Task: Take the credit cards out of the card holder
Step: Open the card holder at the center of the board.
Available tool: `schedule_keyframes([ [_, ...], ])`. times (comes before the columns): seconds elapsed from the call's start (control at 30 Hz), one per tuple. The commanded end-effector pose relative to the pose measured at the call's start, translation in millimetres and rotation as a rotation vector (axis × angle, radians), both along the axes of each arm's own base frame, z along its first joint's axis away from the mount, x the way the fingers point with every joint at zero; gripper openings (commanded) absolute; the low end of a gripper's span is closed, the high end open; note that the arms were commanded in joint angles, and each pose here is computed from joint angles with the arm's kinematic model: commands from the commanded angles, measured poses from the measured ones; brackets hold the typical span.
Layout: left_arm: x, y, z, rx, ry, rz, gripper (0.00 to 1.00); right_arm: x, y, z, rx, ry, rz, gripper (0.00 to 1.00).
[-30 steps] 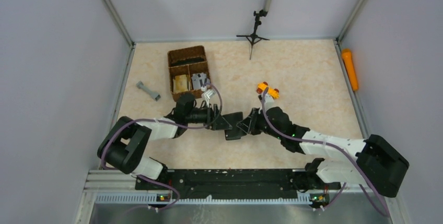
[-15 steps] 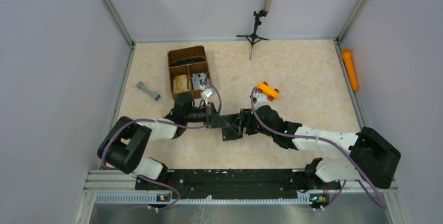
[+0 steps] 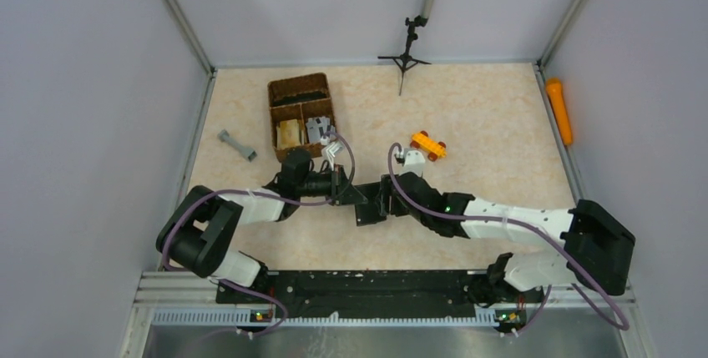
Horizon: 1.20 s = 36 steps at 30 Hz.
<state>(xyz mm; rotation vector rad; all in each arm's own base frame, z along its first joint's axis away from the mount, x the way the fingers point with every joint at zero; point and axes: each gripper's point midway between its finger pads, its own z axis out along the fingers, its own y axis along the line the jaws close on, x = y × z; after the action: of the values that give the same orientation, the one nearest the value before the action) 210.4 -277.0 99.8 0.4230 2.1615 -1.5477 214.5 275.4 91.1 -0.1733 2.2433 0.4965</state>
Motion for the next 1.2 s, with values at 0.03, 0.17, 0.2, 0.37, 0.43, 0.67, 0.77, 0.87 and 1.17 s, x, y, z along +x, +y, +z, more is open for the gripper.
schedule_keyframes([
  [0.03,2.5,-1.1,13.3,-0.026,-0.048,-0.032,0.0,12.2,-68.1,1.4,-0.22,-0.077,-0.178,0.56],
  [0.17,2.2,-0.4,14.0,-0.028,-0.048,-0.034,0.0,13.4,-78.3,6.9,-0.218,-0.08,-0.198,0.56],
  [0.2,2.3,-0.4,14.4,-0.029,-0.05,-0.034,0.0,13.4,-79.0,8.2,-0.212,-0.079,-0.196,0.56],
  [0.37,2.7,-0.6,14.4,-0.03,-0.049,-0.035,0.0,6.0,-42.3,22.9,-0.032,-0.083,-0.045,0.57],
  [0.43,2.3,-0.8,14.4,-0.031,-0.047,-0.038,0.0,-1.8,-19.4,34.7,0.084,-0.1,0.059,0.59],
  [0.67,-0.8,-1.9,20.2,-0.057,-0.053,-0.054,0.0,-15.8,20.7,45.9,0.224,-0.086,0.228,0.66],
  [0.77,-2.1,-1.8,22.8,-0.066,-0.06,-0.058,0.0,-13.3,17.0,34.5,0.196,-0.063,0.197,0.66],
  [0.87,-2.8,-2.1,25.3,-0.076,-0.067,-0.058,0.0,-9.6,6.4,23.8,0.152,-0.046,0.138,0.56],
  [1.17,-3.1,-1.9,26.5,-0.08,-0.072,-0.057,0.0,-10.6,-2.7,10.2,0.105,-0.007,0.102,0.35],
])
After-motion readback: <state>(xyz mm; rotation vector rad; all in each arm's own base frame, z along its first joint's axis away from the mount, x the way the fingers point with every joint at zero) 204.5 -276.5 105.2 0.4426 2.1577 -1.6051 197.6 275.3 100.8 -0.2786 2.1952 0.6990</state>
